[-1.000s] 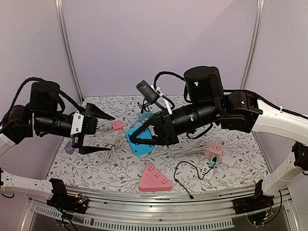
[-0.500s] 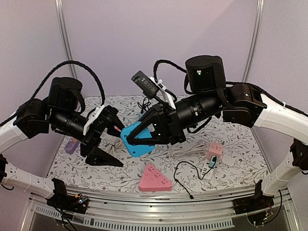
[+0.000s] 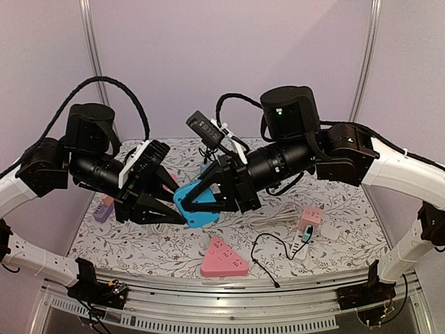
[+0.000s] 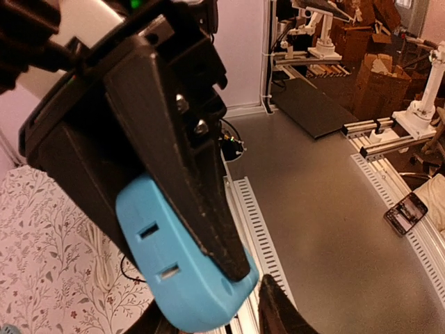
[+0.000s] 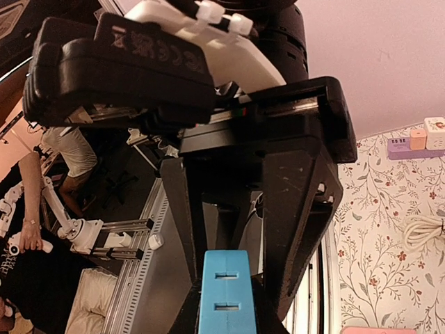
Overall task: Insert the plug
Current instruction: Adjust the plug.
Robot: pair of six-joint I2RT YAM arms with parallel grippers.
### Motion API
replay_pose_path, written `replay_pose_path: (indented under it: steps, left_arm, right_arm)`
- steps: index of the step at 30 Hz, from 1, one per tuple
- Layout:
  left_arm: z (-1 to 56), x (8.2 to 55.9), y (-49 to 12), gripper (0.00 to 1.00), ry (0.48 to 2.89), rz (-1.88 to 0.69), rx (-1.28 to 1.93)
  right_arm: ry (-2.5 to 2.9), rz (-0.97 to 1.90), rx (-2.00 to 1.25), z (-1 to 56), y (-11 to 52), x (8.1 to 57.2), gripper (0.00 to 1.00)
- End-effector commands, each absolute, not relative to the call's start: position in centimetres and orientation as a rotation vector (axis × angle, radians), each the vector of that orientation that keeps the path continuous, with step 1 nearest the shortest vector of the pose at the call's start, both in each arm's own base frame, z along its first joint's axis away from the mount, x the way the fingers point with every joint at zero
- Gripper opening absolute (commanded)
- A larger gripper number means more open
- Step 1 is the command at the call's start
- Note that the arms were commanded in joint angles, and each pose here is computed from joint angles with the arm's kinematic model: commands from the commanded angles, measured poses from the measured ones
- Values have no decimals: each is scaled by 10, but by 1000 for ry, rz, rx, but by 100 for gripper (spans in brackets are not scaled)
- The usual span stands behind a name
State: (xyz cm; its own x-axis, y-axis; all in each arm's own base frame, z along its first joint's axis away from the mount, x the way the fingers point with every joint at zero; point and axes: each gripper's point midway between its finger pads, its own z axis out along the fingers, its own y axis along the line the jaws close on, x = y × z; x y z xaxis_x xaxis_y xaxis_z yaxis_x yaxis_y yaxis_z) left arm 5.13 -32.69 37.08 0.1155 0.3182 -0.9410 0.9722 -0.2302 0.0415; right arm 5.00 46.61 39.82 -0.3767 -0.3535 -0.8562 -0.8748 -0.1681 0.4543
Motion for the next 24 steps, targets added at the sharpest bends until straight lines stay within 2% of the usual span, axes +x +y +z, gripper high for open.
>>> replay_pose_path:
  steps: [1, 6, 10, 19, 23, 24]
  left_arm:
    - [370, 45, -327, 29, 1289, -1155, 1667]
    - [363, 53, -324, 13, 1333, -1091, 1651]
    - [354, 80, -327, 0, 1440, -981, 1541]
    - [349, 88, -325, 1, 1473, -962, 1516]
    - [335, 90, -321, 1, 1516, -955, 1507]
    - [332, 91, -320, 5, 1526, -952, 1502]
  right_arm:
    - [1690, 1485, -1353, 397, 457, 58, 0]
    - [1770, 1327, -1256, 389, 450, 81, 0]
    - [1806, 1248, -1209, 385, 446, 93, 0]
    - [1829, 1185, -1195, 378, 443, 99, 0]
    - [1913, 1038, -1134, 366, 428, 116, 0]
    - [1942, 994, -1115, 362, 424, 121, 0]
